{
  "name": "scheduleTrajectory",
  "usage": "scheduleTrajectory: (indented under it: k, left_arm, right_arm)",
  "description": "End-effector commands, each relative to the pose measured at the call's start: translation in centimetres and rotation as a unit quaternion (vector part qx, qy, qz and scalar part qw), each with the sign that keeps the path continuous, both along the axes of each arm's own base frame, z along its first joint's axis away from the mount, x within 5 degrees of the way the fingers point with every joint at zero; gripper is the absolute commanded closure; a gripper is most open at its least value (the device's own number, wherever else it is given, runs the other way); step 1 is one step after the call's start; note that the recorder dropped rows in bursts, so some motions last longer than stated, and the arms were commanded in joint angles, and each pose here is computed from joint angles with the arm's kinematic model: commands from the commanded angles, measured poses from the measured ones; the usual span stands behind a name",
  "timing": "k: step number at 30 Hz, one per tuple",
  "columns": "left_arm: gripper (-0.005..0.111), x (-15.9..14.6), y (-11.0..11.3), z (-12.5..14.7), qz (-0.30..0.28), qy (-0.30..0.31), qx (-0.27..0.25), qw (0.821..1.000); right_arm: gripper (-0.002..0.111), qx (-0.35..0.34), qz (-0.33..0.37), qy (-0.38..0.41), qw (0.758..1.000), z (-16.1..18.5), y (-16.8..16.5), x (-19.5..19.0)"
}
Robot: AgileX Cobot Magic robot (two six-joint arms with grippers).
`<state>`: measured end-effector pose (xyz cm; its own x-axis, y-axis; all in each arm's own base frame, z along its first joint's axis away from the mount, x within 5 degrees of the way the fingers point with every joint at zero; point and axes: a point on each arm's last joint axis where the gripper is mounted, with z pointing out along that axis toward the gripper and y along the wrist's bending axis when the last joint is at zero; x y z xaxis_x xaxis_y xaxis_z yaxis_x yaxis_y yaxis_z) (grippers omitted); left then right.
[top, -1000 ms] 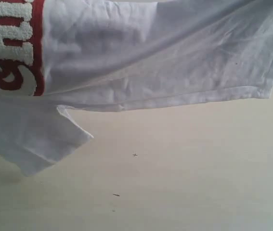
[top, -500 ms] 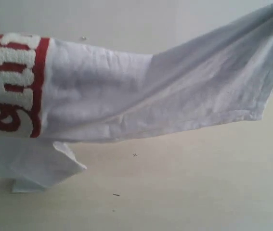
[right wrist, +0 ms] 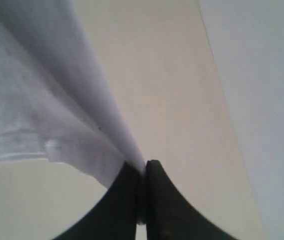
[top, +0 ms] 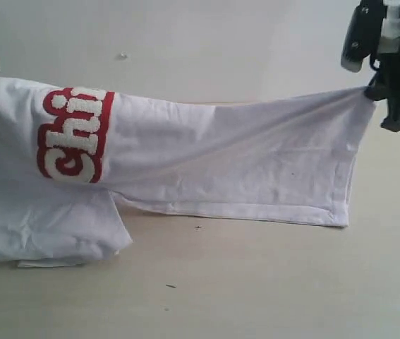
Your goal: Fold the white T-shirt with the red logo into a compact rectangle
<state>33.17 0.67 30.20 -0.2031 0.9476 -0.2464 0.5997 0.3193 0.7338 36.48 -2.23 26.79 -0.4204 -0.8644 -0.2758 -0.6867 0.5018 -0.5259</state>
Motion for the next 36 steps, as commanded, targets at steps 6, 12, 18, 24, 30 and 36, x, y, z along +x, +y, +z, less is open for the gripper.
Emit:
scheduleTrajectory:
  k: [6, 12, 18, 24, 30, 36]
  left_arm:
    - [0.091, 7.3, 0.6, -8.0, 0.013, -0.107, 0.008, 0.994]
    - [0.026, 8.7, 1.1, -8.4, 0.058, -0.2, -0.021, 0.978]
    - [0.046, 8.7, 1.4, -7.5, 0.091, -0.232, -0.048, 0.967]
    - [0.047, 8.5, 1.3, -7.9, 0.19, -0.212, -0.209, 0.936]
    - [0.104, 7.8, -0.2, -9.8, 0.221, -0.004, -0.286, 0.932]
    - [0.106, 5.4, -3.6, -11.9, 0.161, 0.226, -0.285, 0.917]
  right_arm:
    - [0.102, 0.015, -0.029, -0.188, 0.982, -5.7, -0.5, 6.7]
    - [0.064, 0.056, -0.087, -0.306, 0.946, -5.0, -1.1, 8.0]
    - [0.08, 0.151, -0.21, -0.307, 0.916, -5.0, -1.9, 7.8]
    - [0.108, 0.186, -0.203, -0.2, 0.94, -6.7, -0.9, 7.3]
    - [0.108, 0.28, -0.227, -0.061, 0.931, -6.4, 0.5, 7.9]
    - [0.108, 0.279, -0.271, 0.049, 0.92, -8.6, 0.7, 7.5]
